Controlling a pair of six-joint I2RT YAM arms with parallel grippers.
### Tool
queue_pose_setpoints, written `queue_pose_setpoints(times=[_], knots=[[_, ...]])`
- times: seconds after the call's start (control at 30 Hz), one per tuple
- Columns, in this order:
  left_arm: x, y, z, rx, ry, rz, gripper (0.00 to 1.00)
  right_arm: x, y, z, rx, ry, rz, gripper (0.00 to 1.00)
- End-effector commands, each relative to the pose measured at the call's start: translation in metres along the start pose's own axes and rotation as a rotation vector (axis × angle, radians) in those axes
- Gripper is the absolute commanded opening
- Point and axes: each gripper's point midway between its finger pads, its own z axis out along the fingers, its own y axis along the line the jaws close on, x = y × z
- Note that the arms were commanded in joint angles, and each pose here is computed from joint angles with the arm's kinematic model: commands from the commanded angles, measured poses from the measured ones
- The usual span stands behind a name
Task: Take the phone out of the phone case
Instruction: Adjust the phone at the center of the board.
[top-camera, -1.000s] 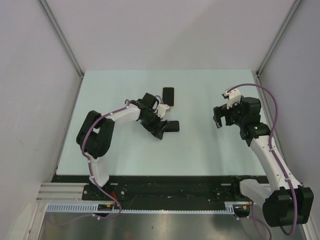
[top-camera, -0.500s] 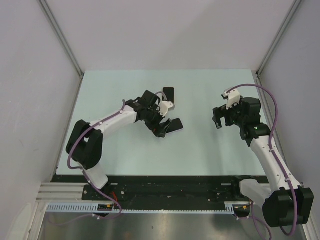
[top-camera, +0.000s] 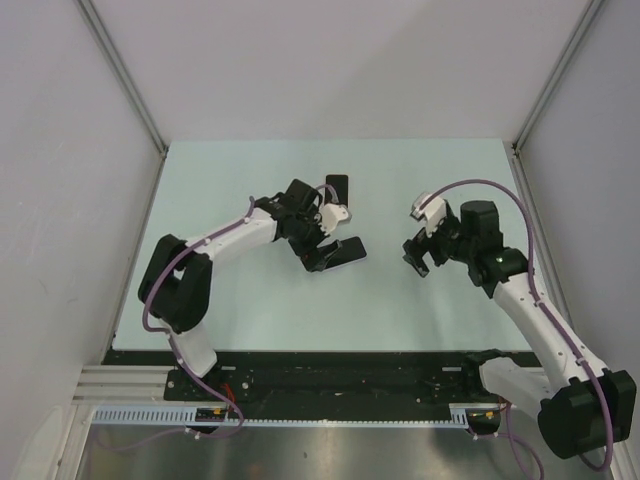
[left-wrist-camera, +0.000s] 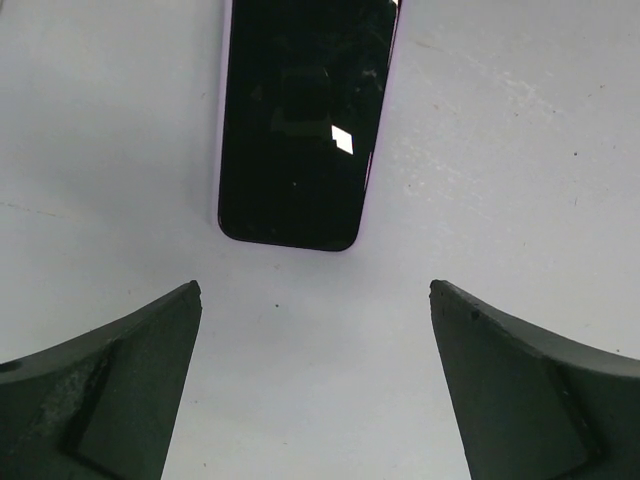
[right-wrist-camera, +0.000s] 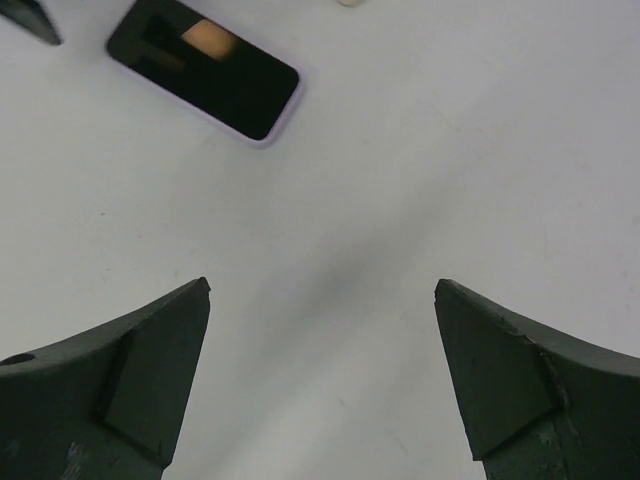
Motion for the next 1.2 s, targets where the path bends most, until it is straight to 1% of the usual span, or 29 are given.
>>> queue_pose_setpoints(times=[0.0,0.07,0.1,0.13,0.17,0.2,0.23,0.27,0.3,0.33,0.37,0.4,0.43,0.47,0.5,0.53,0.57,0.6,0.63,0.67,0.73,0.8,0.93,1.07,1.17], knots=[[-0.017,0.017,-0.026,0.011,-0.112,0.015,1.0,-0.009,0.03,0.012,-0.115,-0.015,-0.267,1.0],[-0.016,0.021,-0.036,0.021,-0.143,-0.038,1.0,-0.019,0.035,0.019,-0.154,-0.048,-0.352,1.0],[-0.016,0.028,-0.048,0.017,-0.176,-0.068,1.0,-0.024,0.036,0.021,-0.171,-0.059,-0.38,1.0],[-0.011,0.029,-0.051,0.019,-0.182,-0.096,1.0,-0.029,0.042,0.024,-0.218,-0.071,-0.401,1.0],[-0.005,0.037,-0.058,0.007,-0.192,-0.124,1.0,-0.021,0.047,0.032,-0.273,-0.033,-0.395,1.0],[-0.007,0.037,-0.068,0.003,-0.223,-0.127,1.0,-0.041,0.043,0.034,-0.289,-0.059,-0.442,1.0],[0.002,0.037,-0.069,0.002,-0.218,-0.149,1.0,-0.045,0.048,0.037,-0.34,-0.064,-0.448,1.0],[0.007,0.043,-0.075,-0.015,-0.229,-0.176,1.0,-0.032,0.053,0.05,-0.413,-0.001,-0.429,1.0],[0.009,0.045,-0.08,-0.03,-0.244,-0.184,1.0,-0.053,0.05,0.053,-0.431,-0.029,-0.48,1.0],[0.014,0.044,-0.085,-0.041,-0.255,-0.201,1.0,-0.059,0.051,0.058,-0.465,-0.033,-0.489,1.0],[0.019,0.05,-0.091,-0.063,-0.265,-0.219,1.0,-0.041,0.054,0.075,-0.532,0.041,-0.457,1.0],[0.024,0.051,-0.091,-0.072,-0.269,-0.235,1.0,-0.039,0.057,0.083,-0.568,0.058,-0.497,1.0],[0.024,0.053,-0.098,-0.093,-0.284,-0.251,1.0,-0.057,0.052,0.091,-0.566,0.054,-0.53,1.0],[0.028,0.058,-0.102,-0.114,-0.289,-0.27,1.0,-0.05,0.056,0.095,-0.598,0.104,-0.523,1.0],[0.031,0.06,-0.104,-0.129,-0.292,-0.285,1.0,-0.034,0.055,0.113,-0.637,0.175,-0.527,1.0],[0.031,0.063,-0.108,-0.148,-0.303,-0.3,1.0,-0.049,0.057,0.12,-0.654,0.159,-0.602,1.0],[0.035,0.069,-0.111,-0.175,-0.301,-0.321,1.0,-0.044,0.061,0.118,-0.699,0.206,-0.598,1.0],[0.038,0.072,-0.112,-0.187,-0.303,-0.332,1.0,-0.024,0.065,0.133,-0.753,0.275,-0.59,1.0],[0.04,0.075,-0.113,-0.193,-0.309,-0.352,1.0,-0.023,0.069,0.137,-0.785,0.298,-0.618,1.0],[0.042,0.078,-0.119,-0.195,-0.331,-0.367,1.0,-0.032,0.069,0.141,-0.79,0.314,-0.629,1.0],[0.044,0.083,-0.123,-0.197,-0.353,-0.397,1.0,-0.02,0.075,0.155,-0.824,0.371,-0.655,1.0],[0.048,0.093,-0.132,-0.212,-0.376,-0.428,1.0,-0.016,0.076,0.163,-0.818,0.384,-0.697,1.0],[0.061,0.107,-0.138,-0.259,-0.374,-0.514,1.0,-0.003,0.088,0.179,-0.81,0.377,-0.764,1.0],[0.068,0.112,-0.136,-0.284,-0.367,-0.539,1.0,0.014,0.101,0.189,-0.819,0.401,-0.774,1.0],[0.071,0.115,-0.138,-0.315,-0.364,-0.55,1.0,0.02,0.108,0.199,-0.791,0.418,-0.781,1.0]])
